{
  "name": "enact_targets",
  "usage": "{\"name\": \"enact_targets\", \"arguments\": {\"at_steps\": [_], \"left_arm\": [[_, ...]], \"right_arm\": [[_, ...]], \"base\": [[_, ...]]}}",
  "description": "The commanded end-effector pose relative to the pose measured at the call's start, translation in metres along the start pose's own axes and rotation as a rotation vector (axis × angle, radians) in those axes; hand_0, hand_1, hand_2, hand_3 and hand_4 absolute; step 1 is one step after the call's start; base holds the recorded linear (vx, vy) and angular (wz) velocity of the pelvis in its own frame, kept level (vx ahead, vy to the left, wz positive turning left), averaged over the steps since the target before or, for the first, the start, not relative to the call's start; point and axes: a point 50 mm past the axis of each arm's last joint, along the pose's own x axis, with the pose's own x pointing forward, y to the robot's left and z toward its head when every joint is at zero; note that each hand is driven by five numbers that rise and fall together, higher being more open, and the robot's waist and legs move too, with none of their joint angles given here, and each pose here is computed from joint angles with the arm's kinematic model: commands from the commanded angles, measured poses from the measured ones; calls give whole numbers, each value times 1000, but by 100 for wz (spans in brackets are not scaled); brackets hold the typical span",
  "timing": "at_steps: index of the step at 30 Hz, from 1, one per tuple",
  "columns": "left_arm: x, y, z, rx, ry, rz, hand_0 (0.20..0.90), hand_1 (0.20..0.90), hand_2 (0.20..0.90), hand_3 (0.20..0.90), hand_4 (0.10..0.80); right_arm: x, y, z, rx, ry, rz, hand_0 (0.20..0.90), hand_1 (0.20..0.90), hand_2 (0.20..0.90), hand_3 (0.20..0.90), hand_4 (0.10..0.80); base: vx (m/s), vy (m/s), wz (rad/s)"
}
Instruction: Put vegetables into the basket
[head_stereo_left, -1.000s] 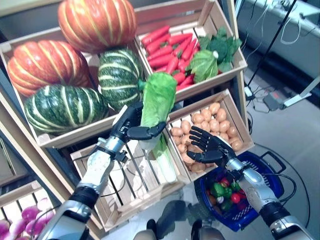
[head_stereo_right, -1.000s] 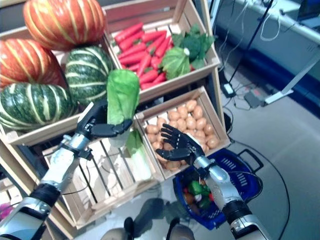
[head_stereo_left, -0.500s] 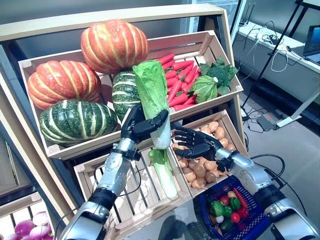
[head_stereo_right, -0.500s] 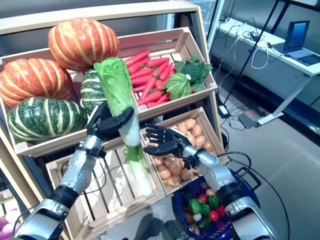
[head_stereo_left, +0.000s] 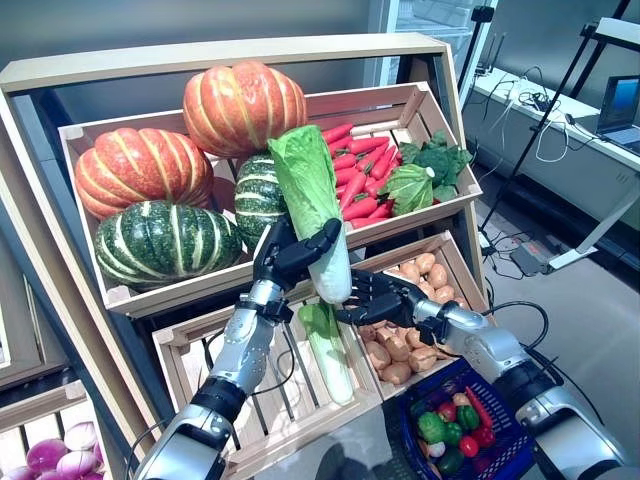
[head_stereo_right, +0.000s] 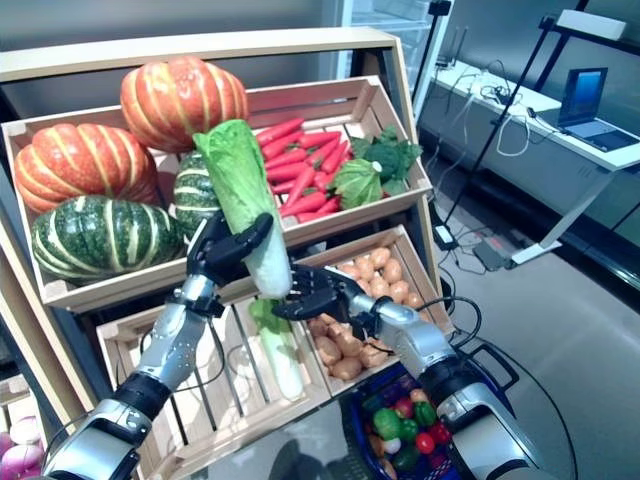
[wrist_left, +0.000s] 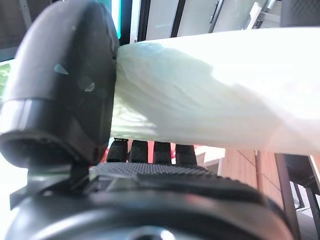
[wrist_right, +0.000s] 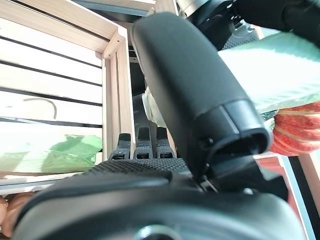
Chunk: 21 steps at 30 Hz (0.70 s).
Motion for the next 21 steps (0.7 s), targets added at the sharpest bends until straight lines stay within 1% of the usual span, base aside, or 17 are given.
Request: {"name": "enact_targets", "arguments": {"at_steps": [1,6,14,21], "left_arm": [[32,-31,16,-12,-109,-125,300,300,300,300,400],[31,-43,5,-9,-66,-171,300,300,300,300,400],[22,-48,-12,-10,-8,-205,300,300,300,300,400],[17,-52,-21,-27,27,-238,300,300,300,300,400]], "right_arm": [[22,10,51,84,-171,20,900,900,900,900,800],[29,13,63,144,-197,5,900,900,900,900,800],[33,14,85,206,-231,21,900,900,900,900,800],[36,15,91,311,-258,37,900,900,900,900,800]], "base": [[21,1,9],[18,7,7],[19,12,5],[18,15,5]]}}
